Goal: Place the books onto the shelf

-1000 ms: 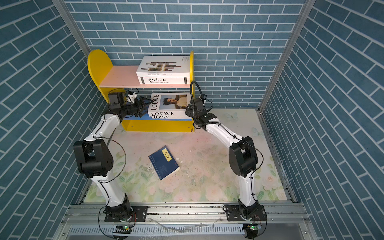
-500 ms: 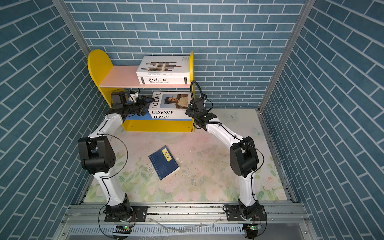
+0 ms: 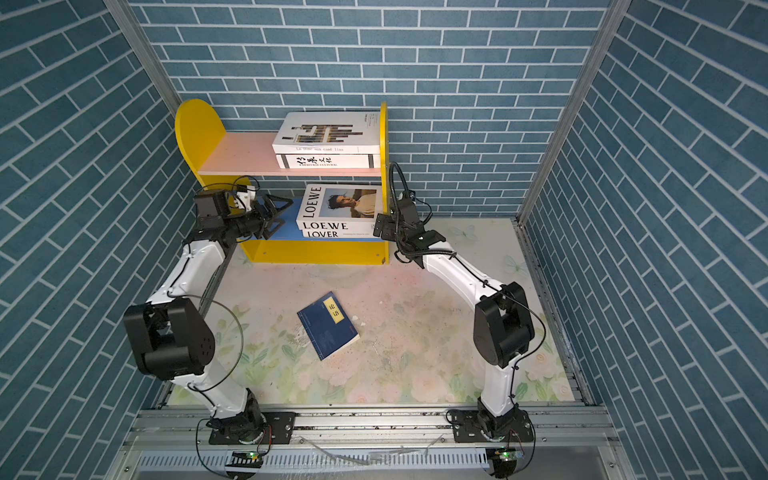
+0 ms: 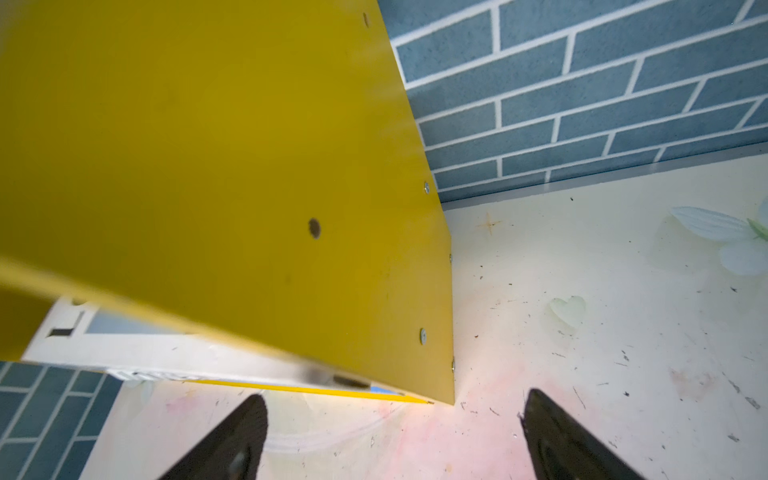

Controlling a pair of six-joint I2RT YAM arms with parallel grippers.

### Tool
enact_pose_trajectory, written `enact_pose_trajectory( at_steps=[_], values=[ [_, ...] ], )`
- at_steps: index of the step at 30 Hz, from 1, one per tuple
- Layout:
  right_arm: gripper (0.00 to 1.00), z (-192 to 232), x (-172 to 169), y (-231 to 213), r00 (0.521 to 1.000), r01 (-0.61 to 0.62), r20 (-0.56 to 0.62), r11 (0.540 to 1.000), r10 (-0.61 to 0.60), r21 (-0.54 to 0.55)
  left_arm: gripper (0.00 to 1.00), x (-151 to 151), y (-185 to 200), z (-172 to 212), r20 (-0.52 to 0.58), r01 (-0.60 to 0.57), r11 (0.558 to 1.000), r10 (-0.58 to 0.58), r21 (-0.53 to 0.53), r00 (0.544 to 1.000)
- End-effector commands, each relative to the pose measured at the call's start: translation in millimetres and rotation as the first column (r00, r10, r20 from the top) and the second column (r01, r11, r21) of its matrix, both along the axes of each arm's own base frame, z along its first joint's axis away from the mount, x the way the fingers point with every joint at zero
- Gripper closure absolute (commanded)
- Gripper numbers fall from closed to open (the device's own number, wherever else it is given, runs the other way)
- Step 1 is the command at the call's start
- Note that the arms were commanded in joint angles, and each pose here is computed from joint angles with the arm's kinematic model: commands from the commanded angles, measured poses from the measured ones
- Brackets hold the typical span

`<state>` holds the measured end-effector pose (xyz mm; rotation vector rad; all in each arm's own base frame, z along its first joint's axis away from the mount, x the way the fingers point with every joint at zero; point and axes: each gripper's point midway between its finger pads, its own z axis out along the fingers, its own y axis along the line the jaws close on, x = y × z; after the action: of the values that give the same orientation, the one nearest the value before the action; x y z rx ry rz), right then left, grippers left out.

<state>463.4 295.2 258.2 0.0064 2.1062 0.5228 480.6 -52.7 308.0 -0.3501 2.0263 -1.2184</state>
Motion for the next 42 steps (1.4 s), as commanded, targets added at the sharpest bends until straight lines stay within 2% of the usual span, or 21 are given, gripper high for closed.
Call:
enact_pose_trajectory(
  at_steps=[1,9,13,16,19,23,28,32,37,42],
  values=[
    [0.04,32.0,-26.0,-7.7,0.998,-0.048,0.051,0.997,0.045,0.059,0.0,-39.2,-8.7,-25.8,-0.07,0.053,0.997,-0.048,0.061,0.996],
    [0.05,2.4,-73.7,-31.8,0.998,-0.046,-0.038,0.996,0.049,0.075,0.0,-104.9,-10.3,-93.6,-0.294,-0.009,0.999,0.022,0.045,0.956],
    [0.06,-31.3,-92.3,-31.1,0.993,-0.045,-0.106,0.999,0.047,0.02,0.0,-145.3,3.4,-152.9,-0.458,-0.129,0.985,0.167,0.113,0.873],
    [0.06,-62.4,-104.7,-18.4,0.982,-0.08,-0.175,0.997,0.076,-0.016,0.0,-164.0,0.4,-184.4,-0.521,-0.183,0.98,0.197,0.079,0.831],
    [0.07,-85.0,-114.0,6.0,0.964,-0.145,-0.226,0.989,0.139,-0.012,0.0,-184.4,0.4,-209.3,-0.569,-0.181,0.974,0.225,0.134,0.791],
    [0.13,-112.3,-119.9,40.3,0.93,-0.23,-0.295,0.973,0.217,-0.007,0.0,-196.3,5.0,-221.6,-0.588,-0.188,0.965,0.261,0.184,0.766],
    [0.17,-145.9,-124.1,76.5,0.877,-0.319,-0.371,0.947,0.305,0.024,0.01,-197.5,1.5,-232.6,-0.595,-0.195,0.965,0.26,0.174,0.76],
    [0.2,-164.4,-128.2,91.8,0.845,-0.357,-0.411,0.933,0.342,0.044,0.03,-203.3,-7.7,-242.7,-0.616,-0.171,0.968,0.25,0.184,0.748],
    [0.23,-175.8,-127.8,100.2,0.827,-0.375,-0.433,0.926,0.357,0.046,0.07,-214.2,-21.5,-258.6,-0.643,-0.153,0.964,0.259,0.217,0.721],
    [0.33,-187.7,-131.2,114.5,0.797,-0.407,-0.462,0.911,0.389,0.065,0.12,-224.8,-33.5,-273.2,-0.672,-0.139,0.967,0.249,0.214,0.698]
  ],
)
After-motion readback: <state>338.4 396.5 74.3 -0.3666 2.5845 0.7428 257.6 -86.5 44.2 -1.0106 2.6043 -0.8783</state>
